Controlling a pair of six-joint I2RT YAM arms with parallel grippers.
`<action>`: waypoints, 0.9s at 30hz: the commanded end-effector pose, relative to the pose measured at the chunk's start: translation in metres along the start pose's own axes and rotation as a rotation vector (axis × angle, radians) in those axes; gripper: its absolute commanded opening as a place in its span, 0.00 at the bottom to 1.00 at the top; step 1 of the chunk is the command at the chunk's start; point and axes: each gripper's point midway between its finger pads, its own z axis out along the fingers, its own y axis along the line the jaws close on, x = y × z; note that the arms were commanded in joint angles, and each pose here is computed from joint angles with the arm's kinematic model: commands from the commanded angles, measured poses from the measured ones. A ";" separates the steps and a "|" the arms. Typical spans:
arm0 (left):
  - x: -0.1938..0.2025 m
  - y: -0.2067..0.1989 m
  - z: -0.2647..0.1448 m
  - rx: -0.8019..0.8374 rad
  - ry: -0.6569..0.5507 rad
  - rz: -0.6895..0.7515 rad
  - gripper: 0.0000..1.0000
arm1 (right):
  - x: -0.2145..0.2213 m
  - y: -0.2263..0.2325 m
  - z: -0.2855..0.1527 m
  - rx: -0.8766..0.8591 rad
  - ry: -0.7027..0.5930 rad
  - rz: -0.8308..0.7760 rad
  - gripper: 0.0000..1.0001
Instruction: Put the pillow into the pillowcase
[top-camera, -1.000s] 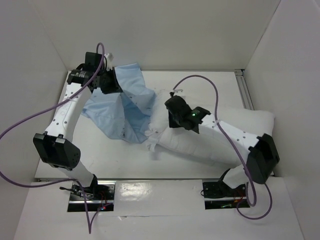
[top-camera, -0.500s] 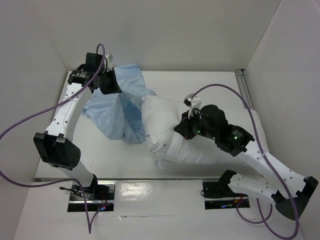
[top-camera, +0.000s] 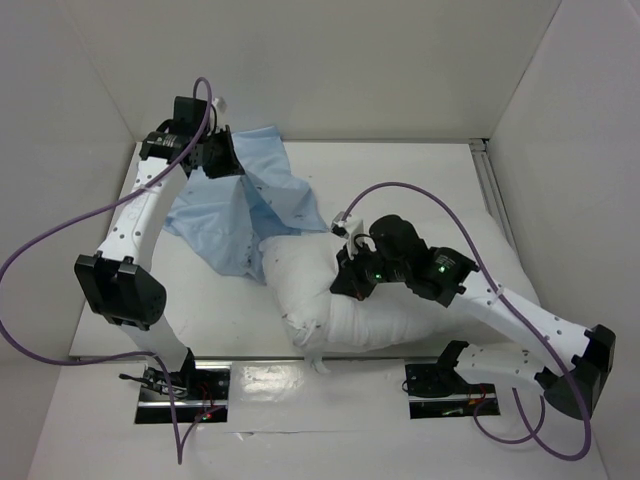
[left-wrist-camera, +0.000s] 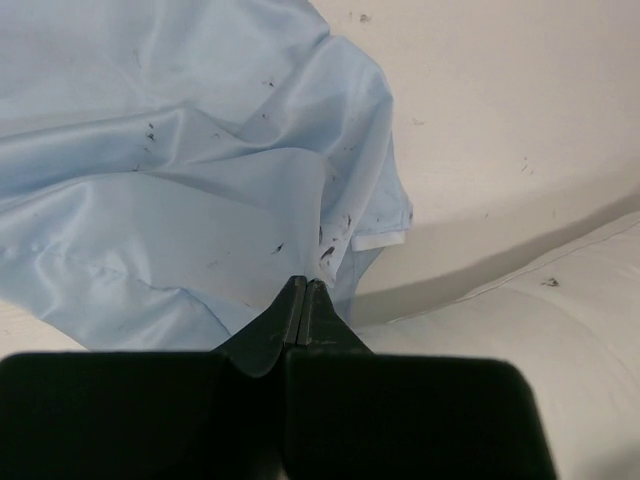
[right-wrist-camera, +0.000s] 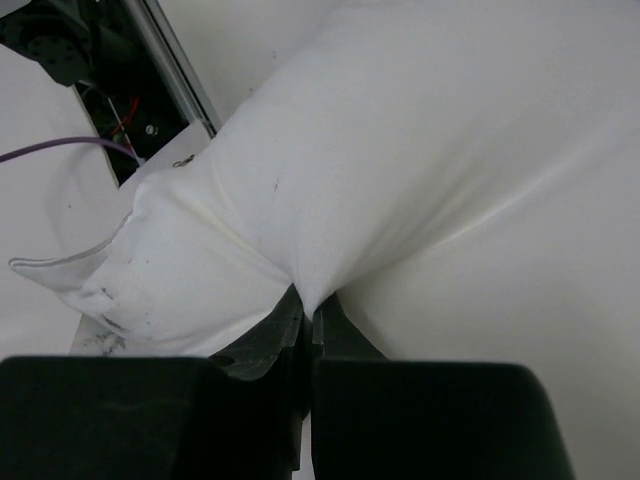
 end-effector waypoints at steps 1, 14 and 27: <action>-0.009 -0.010 -0.013 0.048 -0.040 -0.007 0.00 | -0.029 0.017 0.003 -0.075 -0.100 -0.073 0.00; 0.053 -0.022 -0.073 0.149 -0.010 0.055 0.00 | -0.125 -0.048 0.007 0.347 -0.436 0.035 0.00; 0.095 -0.032 -0.071 0.210 0.095 0.084 0.00 | -0.151 -0.082 0.030 0.516 -0.529 0.163 0.00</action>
